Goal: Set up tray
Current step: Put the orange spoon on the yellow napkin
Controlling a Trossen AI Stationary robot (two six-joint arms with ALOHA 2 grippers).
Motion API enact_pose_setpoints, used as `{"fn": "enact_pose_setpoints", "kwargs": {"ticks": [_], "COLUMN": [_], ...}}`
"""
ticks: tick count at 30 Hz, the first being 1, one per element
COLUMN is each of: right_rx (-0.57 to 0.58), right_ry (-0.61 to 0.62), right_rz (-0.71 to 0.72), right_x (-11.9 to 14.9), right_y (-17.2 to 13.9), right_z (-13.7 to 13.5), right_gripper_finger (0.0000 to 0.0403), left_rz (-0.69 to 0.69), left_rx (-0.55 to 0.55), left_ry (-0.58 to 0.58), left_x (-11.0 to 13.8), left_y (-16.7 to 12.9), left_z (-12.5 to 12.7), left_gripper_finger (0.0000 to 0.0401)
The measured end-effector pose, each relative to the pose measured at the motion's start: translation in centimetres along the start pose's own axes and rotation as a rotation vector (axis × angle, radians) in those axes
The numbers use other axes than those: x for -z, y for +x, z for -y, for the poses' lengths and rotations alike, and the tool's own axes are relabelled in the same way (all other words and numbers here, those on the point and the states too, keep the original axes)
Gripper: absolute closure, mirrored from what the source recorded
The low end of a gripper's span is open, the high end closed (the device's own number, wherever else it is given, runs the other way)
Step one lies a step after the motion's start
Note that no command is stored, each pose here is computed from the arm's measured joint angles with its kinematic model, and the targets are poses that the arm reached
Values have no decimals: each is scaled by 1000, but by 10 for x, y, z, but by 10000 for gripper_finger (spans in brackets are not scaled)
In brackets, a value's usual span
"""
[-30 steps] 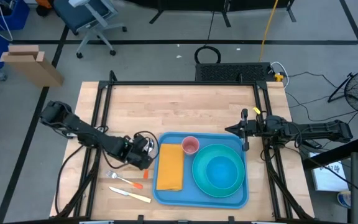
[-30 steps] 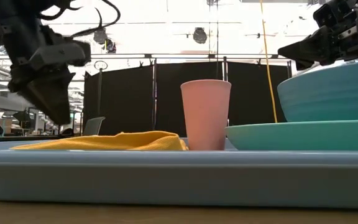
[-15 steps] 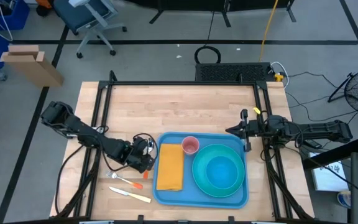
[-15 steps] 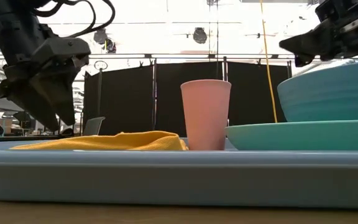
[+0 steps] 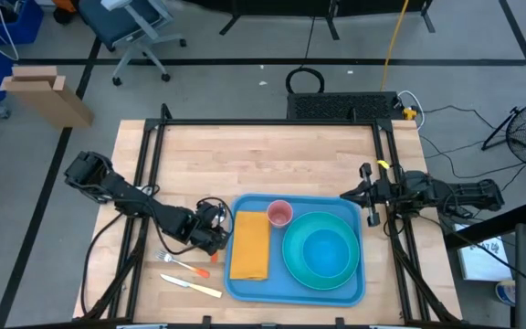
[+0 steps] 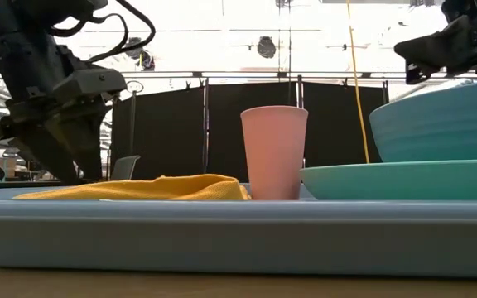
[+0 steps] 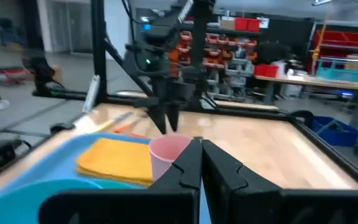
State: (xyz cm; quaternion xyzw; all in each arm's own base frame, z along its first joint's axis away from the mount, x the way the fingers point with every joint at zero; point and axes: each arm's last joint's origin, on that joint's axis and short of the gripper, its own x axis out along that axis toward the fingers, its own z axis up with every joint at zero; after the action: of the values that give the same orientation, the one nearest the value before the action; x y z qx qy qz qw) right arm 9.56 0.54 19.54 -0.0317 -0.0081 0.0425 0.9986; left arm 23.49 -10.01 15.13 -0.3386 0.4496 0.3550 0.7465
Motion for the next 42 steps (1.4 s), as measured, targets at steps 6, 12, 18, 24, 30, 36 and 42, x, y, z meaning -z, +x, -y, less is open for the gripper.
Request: {"fn": "enact_pose_setpoints", "kwargs": {"ticks": [6, 12, 18, 24, 30, 36, 42], "right_rx": [10, 49, 49, 48, 48, 48, 48], "right_ry": [-1, -71, -36, -8, -8, -9, -4], "right_rz": [-30, 5, -20, -31, -38, -41, -45], "right_x": [1, -3, 0, 1, 2, 2, 2], "right_y": [-8, -7, -7, -7, -7, -7, -7], "right_z": [0, 2, 2, 2, 2, 2, 2], "right_gripper_finger": [403, 403, 403, 403, 403, 403, 403], "left_rz": [0, -13, -58, -100, -151, -156, -157], "left_rx": [6, 26, 62, -2, -62, -97, -142], "left_ry": [-12, -50, -65, -99, -104, -104, -92], "left_x": [0, -4, -8, -7, -7, -7, -8], "left_y": [0, 2, 3, 10, 29, 34, 32], "left_z": [1, 2, 5, 1, 2, 0, -2], "left_gripper_finger": [178, 178, 178, 178, 178, 220, 335]}}
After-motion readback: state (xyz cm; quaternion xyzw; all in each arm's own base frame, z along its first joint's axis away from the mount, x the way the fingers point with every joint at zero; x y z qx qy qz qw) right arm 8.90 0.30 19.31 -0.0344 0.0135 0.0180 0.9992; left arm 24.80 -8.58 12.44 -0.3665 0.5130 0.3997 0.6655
